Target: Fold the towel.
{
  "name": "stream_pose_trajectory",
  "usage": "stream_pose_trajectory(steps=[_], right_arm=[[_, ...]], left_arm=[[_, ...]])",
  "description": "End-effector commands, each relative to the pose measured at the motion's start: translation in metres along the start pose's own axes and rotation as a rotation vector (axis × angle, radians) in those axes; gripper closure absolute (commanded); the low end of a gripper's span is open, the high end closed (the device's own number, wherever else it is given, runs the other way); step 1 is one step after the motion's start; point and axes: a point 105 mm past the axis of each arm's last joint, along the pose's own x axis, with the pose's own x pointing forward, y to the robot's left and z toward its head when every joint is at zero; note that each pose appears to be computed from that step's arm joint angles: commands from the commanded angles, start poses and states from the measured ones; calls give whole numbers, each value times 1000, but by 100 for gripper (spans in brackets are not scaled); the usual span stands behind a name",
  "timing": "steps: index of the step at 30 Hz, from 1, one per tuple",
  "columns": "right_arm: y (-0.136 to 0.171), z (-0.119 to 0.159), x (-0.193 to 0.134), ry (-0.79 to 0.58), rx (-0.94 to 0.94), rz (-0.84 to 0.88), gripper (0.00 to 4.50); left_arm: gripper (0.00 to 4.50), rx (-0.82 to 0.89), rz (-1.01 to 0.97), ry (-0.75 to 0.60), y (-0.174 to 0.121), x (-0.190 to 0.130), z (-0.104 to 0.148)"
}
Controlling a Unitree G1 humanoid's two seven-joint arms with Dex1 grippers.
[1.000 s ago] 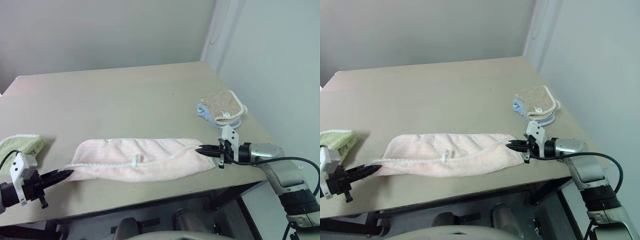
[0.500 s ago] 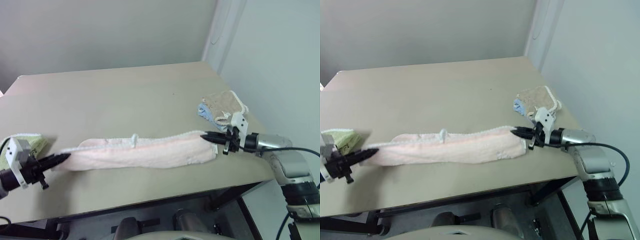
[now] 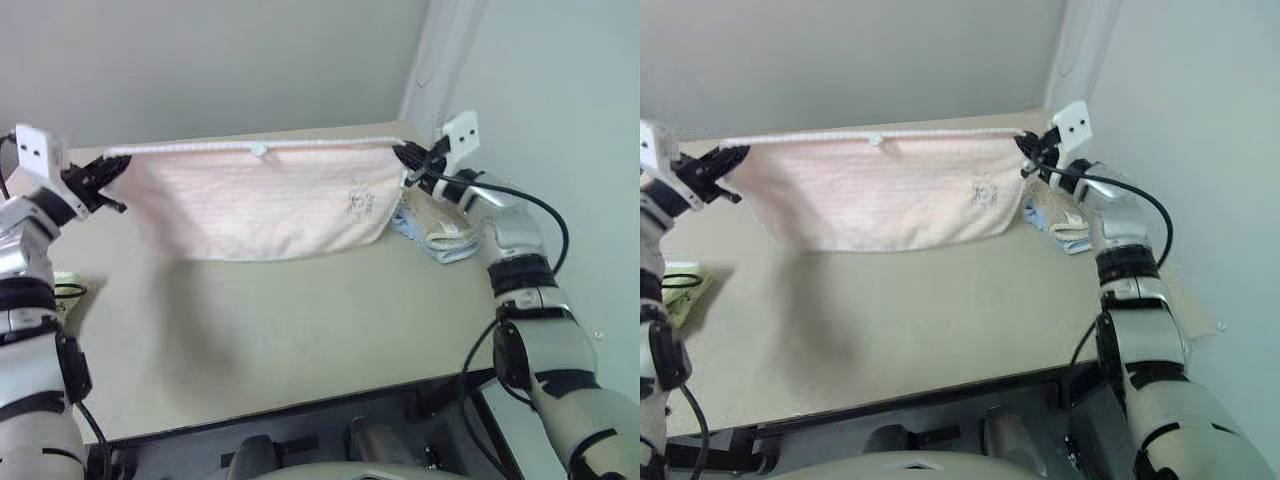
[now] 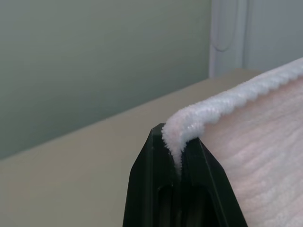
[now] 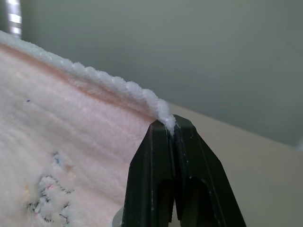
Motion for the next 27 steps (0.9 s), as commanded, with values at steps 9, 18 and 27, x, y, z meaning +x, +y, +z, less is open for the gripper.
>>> stream_pose_trajectory(steps=[9, 18, 27], right_arm=[[-6, -14, -33, -24, 46, 104, 450], [36, -45, -131, 187, 124, 344, 450], [67, -58, -183, 339, 183, 404, 450]], left_arm=[[447, 179, -195, 96, 0, -45, -15], [447, 94, -335, 265, -15, -134, -53], [447, 24, -392, 460, -42, -197, -63]])
